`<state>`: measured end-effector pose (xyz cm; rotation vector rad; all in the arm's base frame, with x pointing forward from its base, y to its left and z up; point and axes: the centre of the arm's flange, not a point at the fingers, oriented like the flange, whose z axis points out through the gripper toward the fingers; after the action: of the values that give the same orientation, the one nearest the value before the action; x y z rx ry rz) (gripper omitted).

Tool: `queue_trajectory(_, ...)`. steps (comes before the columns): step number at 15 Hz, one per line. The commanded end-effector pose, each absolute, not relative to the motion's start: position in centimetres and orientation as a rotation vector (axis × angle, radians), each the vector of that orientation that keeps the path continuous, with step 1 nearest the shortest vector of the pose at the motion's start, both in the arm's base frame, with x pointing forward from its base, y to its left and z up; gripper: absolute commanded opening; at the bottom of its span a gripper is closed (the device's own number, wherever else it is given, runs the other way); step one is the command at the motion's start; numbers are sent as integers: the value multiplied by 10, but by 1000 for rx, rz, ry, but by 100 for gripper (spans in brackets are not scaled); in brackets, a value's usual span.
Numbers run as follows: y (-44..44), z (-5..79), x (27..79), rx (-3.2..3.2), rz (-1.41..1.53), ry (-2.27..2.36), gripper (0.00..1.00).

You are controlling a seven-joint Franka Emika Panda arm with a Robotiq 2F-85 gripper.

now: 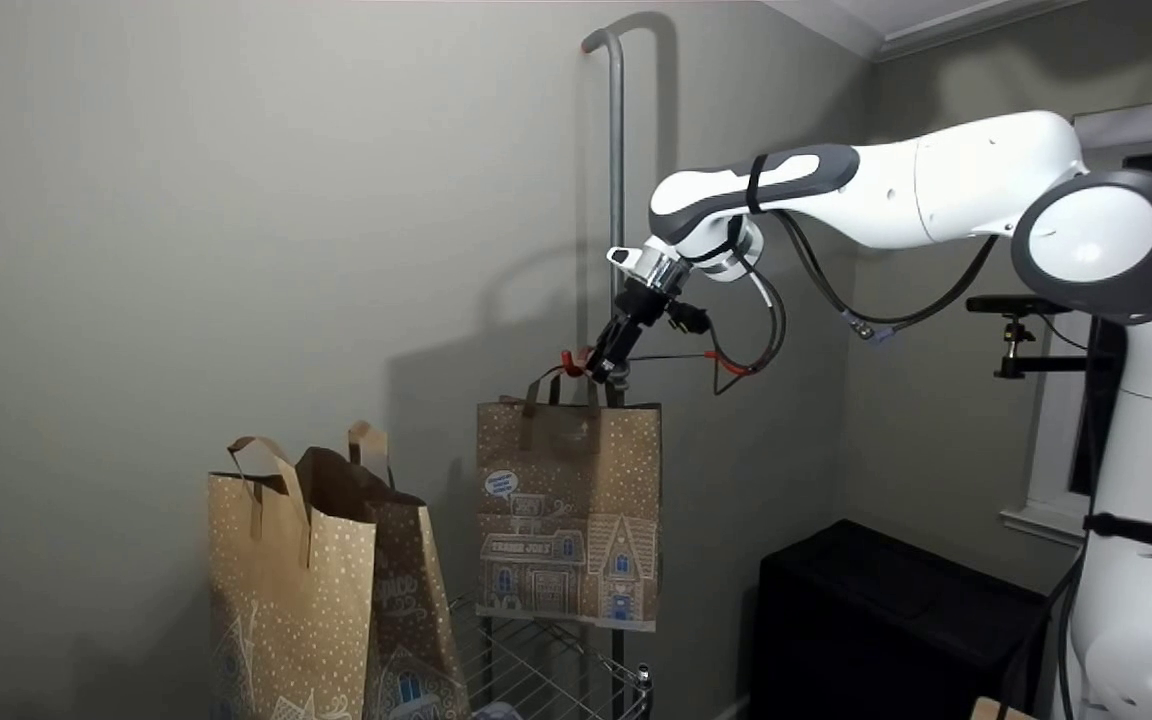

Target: Remove the gift bag from the hook and put it on the right side of the other gift bag on the rack

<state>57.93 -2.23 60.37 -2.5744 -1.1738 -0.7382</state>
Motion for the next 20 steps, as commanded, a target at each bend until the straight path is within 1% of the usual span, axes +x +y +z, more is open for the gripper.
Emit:
queue_trajectory(1,-25,614,573,-2642,-751,-1232,100)
queue_trajectory(6,-37,617,574,-2722,-725,-1285,100)
queue_trajectory(14,-44,605,590,-2702,-706,-1273,100)
queue_trajectory(20,-34,611,590,-2525,-697,-1170,100)
